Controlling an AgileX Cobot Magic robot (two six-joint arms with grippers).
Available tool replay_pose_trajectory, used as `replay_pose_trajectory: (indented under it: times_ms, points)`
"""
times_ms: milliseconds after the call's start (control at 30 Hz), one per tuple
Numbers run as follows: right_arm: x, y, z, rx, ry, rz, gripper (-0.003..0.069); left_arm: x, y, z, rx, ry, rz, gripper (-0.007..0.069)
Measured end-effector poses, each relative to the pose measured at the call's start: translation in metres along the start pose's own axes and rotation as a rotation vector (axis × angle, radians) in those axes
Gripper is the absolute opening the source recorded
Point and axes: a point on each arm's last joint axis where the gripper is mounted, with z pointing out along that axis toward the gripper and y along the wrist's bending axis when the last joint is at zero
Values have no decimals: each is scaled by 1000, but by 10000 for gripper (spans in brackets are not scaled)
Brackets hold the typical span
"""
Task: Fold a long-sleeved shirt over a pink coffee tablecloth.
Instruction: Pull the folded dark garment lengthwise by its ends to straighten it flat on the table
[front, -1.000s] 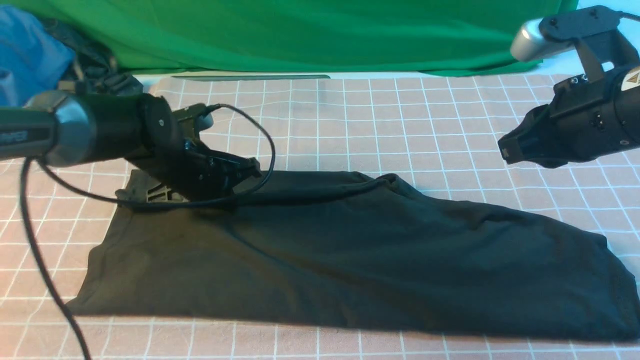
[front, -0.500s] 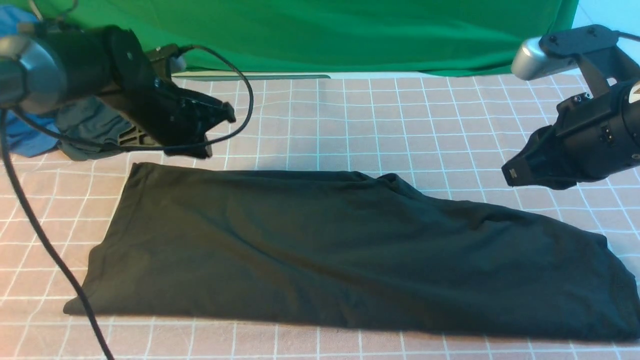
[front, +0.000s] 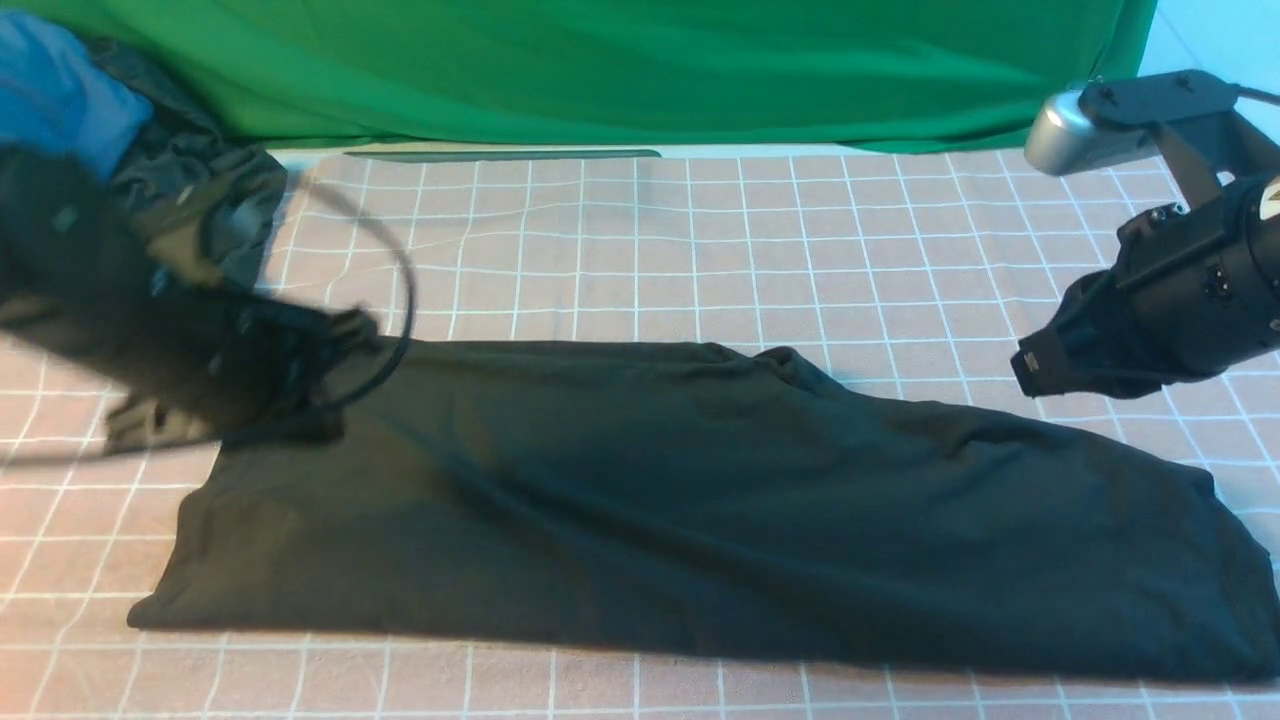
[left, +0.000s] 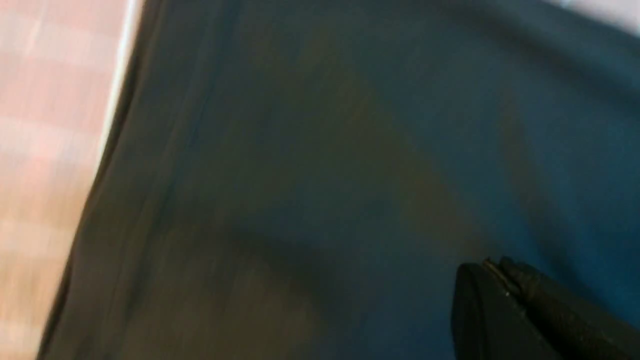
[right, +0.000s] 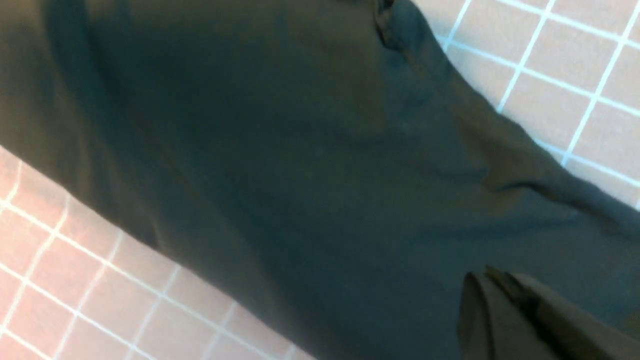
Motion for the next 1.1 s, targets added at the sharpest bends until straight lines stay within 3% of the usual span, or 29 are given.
replay_pose_trajectory:
  times_ms: [167, 300, 433, 567, 700, 1100]
  points:
    - [10, -6, -1, 61, 114, -34, 39, 27, 23, -7, -28, 42, -58, 14]
    - [21, -25, -10, 289, 218, -25, 42, 36, 35, -26, -35, 3, -84, 14]
    - [22, -31, -34, 414, 139, 4, 37, 39, 34, -50, -11, -93, -61, 14]
    - [26, -22, -63, 399, 9, 41, 35, 41, 30, -72, 23, -203, -54, 14]
    - [35, -20, -74, 403, 44, 61, 35, 40, 30, -72, 26, -214, -121, 14]
    - [73, -50, -45, 394, 180, 215, 35, 27, 49, -1, -138, 41, -175, 16]
